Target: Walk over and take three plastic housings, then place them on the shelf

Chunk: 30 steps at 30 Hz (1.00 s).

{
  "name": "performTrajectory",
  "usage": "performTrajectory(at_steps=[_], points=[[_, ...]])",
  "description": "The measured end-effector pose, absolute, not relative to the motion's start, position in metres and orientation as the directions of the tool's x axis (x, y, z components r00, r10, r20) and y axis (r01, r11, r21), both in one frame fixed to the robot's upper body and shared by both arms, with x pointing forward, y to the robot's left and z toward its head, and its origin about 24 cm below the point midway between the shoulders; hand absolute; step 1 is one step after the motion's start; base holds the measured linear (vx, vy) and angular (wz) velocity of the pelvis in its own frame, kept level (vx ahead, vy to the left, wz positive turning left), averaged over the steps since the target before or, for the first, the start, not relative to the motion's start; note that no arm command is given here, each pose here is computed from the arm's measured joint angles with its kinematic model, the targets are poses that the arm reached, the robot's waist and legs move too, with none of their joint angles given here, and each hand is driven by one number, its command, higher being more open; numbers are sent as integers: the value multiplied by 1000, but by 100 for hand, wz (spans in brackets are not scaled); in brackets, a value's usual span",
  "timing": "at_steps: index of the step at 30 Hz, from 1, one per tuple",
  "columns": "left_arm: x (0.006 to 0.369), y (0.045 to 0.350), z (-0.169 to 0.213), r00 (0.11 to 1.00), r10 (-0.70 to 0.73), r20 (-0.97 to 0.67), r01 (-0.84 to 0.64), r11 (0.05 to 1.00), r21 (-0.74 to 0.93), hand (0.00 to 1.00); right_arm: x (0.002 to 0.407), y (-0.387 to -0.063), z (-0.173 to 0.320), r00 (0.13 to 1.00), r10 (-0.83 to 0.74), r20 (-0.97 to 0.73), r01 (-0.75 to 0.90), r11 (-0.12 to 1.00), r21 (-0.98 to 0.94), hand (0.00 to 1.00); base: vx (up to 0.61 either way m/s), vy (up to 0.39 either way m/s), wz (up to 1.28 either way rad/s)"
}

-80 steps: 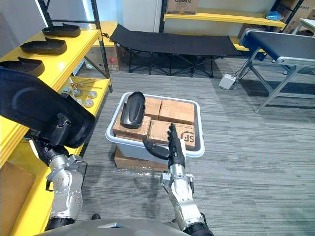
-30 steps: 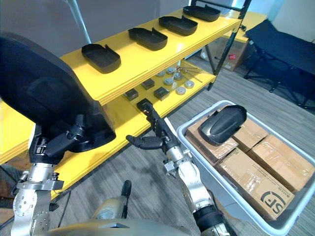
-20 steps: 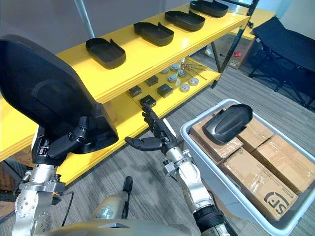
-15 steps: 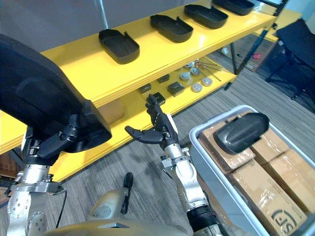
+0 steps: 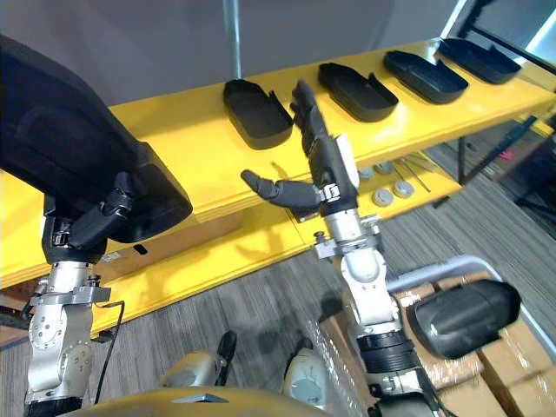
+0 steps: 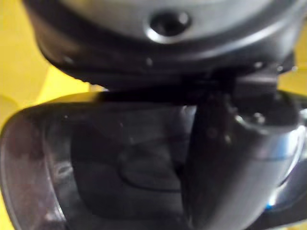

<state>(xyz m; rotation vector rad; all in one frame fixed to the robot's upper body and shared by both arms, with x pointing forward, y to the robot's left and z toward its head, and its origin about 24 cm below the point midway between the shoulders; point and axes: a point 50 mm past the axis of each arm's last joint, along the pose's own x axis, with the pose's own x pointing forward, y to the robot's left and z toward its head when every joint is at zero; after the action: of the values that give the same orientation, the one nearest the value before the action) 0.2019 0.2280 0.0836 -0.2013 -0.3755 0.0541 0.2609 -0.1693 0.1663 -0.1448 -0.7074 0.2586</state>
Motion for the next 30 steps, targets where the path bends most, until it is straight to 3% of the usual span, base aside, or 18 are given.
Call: performTrajectory(at_steps=[3,9,15,20,30], points=[[200,223,80,936,71,346,5,977,-214,0,260,-185,186,691,263,674,-157,964,-214,100,210,-275,102],[190,217,66,954,88,286,-7,962,-272,0,256,-186,172,713,262,650,-214,965,-154,100,241,-93,49],[208,182,73,944,-67,322,154,955,-253,0,242,-211,143,798,125,590,-128,991,-38,100,295,194,42],[210,191,74,949,-143,281,196,966,-169,0,234,-208,124,833,35,552,-95,992,80,100,229,217,12],[233,208,87,944,-285,163,292,956,-18,0,220,-202,107,858,48,511,-96,993,68,100,26,-38,-21]])
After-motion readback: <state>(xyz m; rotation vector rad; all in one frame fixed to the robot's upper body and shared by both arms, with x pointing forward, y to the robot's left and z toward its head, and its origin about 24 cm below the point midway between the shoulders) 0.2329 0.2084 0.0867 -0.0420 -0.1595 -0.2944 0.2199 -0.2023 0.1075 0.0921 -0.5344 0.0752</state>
